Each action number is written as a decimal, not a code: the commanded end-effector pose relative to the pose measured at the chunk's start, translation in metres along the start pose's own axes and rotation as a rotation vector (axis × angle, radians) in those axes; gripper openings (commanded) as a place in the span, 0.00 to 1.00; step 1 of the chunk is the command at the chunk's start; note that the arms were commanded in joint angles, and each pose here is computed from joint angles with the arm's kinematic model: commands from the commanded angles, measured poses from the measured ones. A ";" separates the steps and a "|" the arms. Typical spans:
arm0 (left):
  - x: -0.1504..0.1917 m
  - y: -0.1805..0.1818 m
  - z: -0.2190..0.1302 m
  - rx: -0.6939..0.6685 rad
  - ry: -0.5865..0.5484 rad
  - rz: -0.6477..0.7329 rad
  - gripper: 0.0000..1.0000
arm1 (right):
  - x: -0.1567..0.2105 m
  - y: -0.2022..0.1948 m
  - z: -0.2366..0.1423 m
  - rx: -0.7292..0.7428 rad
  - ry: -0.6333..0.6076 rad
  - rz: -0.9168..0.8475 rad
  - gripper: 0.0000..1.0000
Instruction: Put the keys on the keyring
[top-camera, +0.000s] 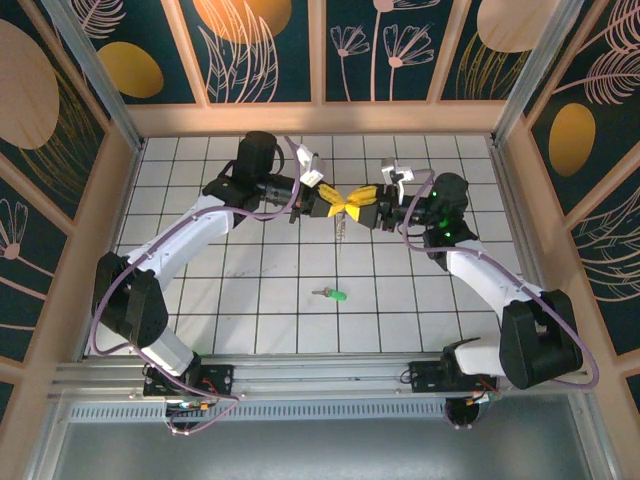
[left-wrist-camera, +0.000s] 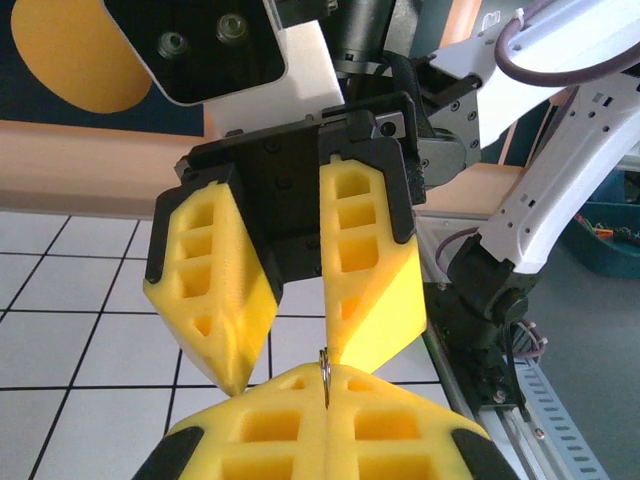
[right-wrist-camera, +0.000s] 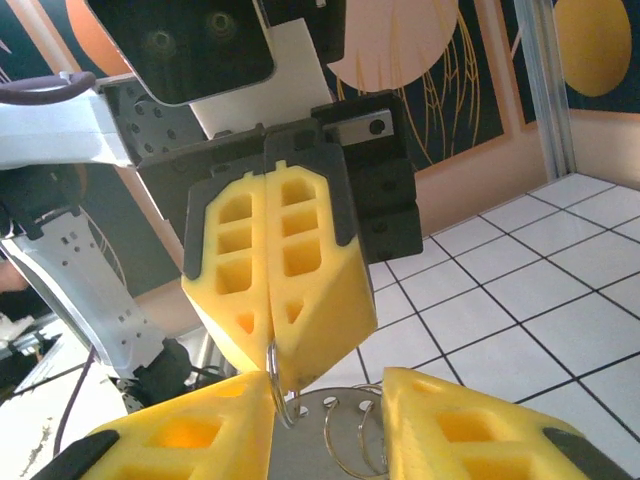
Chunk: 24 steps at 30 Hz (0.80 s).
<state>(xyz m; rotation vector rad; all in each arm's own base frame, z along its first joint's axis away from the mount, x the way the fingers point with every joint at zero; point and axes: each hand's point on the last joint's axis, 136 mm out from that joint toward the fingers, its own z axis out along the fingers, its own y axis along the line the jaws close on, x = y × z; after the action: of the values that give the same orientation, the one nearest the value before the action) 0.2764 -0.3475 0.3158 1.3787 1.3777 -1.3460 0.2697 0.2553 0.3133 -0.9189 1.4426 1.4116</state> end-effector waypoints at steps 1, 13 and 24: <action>-0.016 -0.003 -0.002 0.029 -0.027 0.042 0.00 | -0.017 0.008 0.005 -0.032 -0.020 -0.080 0.26; -0.020 0.007 -0.001 -0.012 -0.040 0.034 0.03 | -0.016 0.001 0.007 -0.019 -0.019 -0.082 0.00; -0.071 0.038 -0.046 -0.431 -0.298 -0.039 0.29 | -0.030 -0.010 -0.013 0.064 -0.109 -0.090 0.00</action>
<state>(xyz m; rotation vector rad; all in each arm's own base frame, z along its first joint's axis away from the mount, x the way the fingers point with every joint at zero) 0.3222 -0.3339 0.3429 0.9788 1.4791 -1.1809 0.2920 0.2432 0.3203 -0.8268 1.4258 1.3540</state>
